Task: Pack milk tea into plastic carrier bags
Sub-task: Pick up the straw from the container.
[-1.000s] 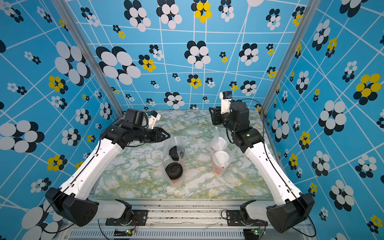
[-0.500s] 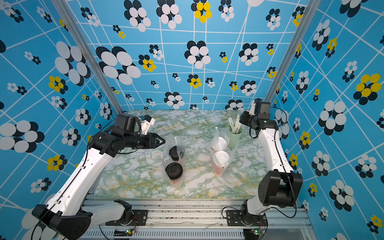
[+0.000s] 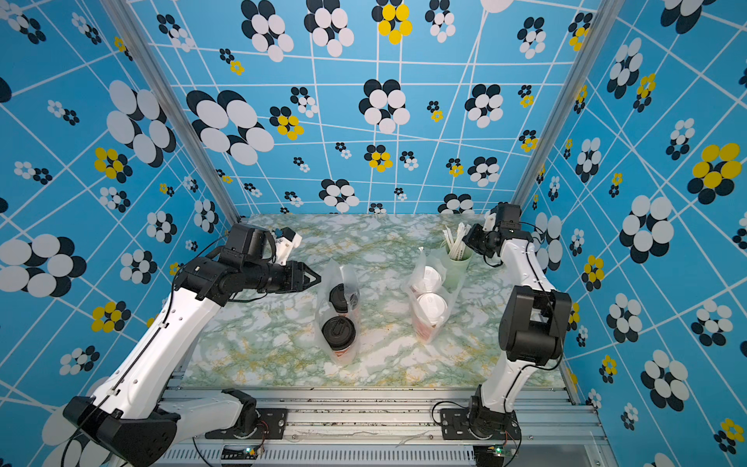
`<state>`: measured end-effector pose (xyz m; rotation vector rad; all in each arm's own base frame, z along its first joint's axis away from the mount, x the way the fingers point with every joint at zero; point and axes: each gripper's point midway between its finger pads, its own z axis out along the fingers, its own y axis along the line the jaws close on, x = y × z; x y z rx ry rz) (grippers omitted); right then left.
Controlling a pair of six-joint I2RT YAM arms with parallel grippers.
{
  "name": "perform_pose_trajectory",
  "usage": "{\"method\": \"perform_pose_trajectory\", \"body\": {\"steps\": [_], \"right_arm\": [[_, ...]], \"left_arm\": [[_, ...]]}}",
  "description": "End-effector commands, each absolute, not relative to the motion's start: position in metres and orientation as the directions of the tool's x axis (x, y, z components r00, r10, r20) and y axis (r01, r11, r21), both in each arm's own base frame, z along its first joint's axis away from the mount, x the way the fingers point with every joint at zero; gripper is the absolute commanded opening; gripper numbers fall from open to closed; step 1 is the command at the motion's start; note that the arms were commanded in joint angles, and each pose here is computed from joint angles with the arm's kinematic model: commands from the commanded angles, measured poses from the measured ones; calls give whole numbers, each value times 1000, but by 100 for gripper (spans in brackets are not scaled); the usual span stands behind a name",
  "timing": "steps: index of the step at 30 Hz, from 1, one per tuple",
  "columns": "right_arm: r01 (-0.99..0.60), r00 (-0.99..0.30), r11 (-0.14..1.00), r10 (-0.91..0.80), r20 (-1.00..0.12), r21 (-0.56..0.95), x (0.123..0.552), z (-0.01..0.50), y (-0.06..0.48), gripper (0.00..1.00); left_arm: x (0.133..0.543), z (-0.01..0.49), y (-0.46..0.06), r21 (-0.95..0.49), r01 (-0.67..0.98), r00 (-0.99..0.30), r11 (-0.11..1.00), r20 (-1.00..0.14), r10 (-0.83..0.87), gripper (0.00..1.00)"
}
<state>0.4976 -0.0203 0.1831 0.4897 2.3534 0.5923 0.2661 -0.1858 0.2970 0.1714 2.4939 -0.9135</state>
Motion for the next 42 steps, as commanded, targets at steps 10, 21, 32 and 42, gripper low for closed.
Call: {"method": "perform_pose_trajectory", "body": {"steps": [10, 21, 32, 42], "right_arm": [[159, -673, 863, 451, -586, 480, 485, 220, -24, 0], [115, -713, 853, 428, -555, 509, 485, 217, -5, 26], [161, -698, 873, 431, -572, 461, 506, 211, -20, 11], [151, -712, 881, 412, -569, 448, 515, 208, -21, 10]], "left_arm": [[266, 296, -187, -591, 249, -888, 767, -456, -64, 46], [266, 295, -188, -601, 250, -887, 759, -456, -68, 46], [264, 296, -186, -597, 245, -886, 764, -459, -74, 46], [263, 296, -186, -597, 246, -884, 763, -461, -75, 46]]}}
